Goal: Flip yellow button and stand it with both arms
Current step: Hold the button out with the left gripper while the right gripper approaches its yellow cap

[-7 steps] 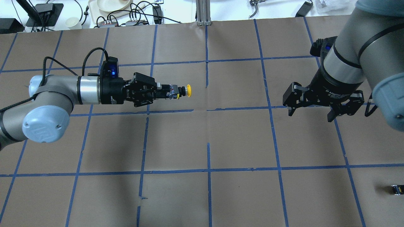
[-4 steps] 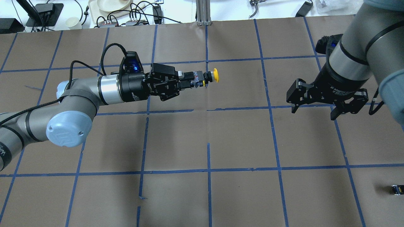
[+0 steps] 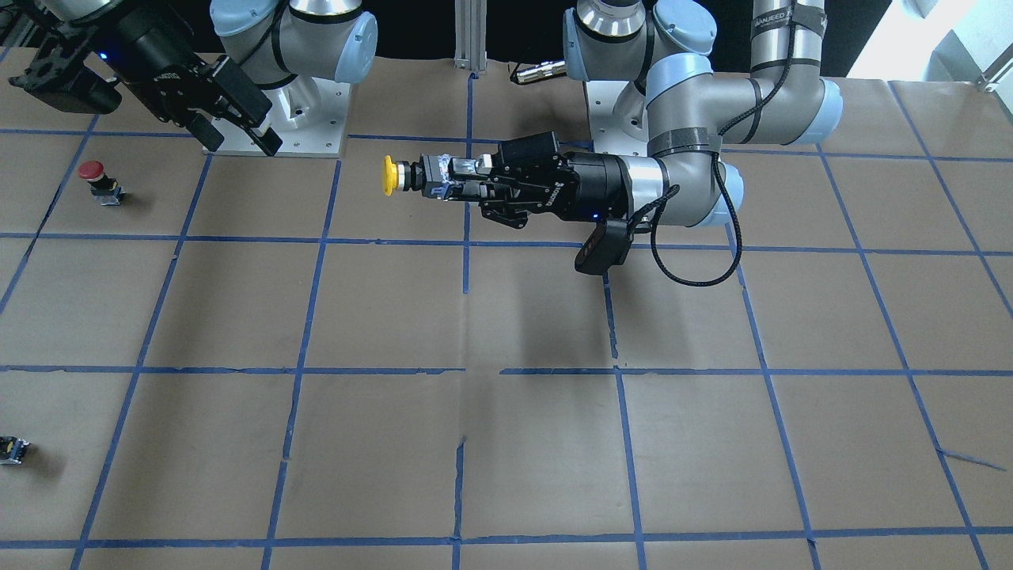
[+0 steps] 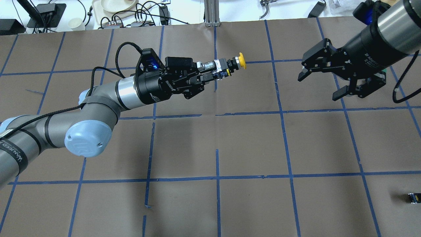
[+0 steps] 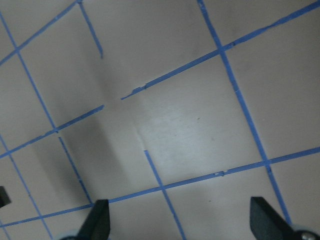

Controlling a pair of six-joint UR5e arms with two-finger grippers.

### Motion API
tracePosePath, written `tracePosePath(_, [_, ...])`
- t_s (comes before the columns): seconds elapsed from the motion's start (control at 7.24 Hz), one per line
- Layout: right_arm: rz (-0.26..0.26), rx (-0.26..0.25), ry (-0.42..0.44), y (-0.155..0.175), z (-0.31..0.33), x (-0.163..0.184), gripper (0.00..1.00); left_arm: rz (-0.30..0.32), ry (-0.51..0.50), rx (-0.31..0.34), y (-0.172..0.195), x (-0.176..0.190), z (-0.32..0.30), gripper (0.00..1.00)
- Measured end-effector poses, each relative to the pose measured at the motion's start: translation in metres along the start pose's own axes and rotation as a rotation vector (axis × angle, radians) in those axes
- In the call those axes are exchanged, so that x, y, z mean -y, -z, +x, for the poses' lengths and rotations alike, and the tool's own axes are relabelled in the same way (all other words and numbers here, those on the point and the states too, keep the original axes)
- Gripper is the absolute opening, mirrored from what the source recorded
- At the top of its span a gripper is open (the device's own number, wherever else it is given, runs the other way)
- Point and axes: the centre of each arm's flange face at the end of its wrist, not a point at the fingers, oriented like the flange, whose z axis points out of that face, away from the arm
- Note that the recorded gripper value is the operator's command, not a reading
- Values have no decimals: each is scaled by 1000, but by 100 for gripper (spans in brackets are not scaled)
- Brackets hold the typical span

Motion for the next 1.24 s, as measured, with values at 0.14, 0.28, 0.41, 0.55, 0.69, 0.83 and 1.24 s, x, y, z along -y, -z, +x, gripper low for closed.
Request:
tracePosePath(0.14, [-14, 90, -33, 4, -7, 0, 100, -3, 3, -10, -3, -1, 0, 20])
tracePosePath(0.28, [-36, 185, -72, 6, -16, -2, 100, -5, 7, -15, -5, -1, -2, 20])
tracePosePath(0.41, [-66, 278, -115, 8, -24, -3, 100, -6, 12, -16, -6, 0, -4, 20])
tracePosePath(0.55, [-93, 338, -151, 7, -29, -4, 100, -8, 14, -18, -7, 1, -5, 20])
tracePosePath(0.69, [-123, 379, -174, 1, -31, -4, 100, -15, 17, -20, -10, 0, -6, 20])
tracePosePath(0.83, [-172, 431, -203, -14, -30, 0, 100, -22, 20, -34, -16, -2, -6, 20])
tracePosePath(1.24, [-261, 498, -300, -40, -28, 9, 100, -34, 27, -76, -29, -6, -4, 20])
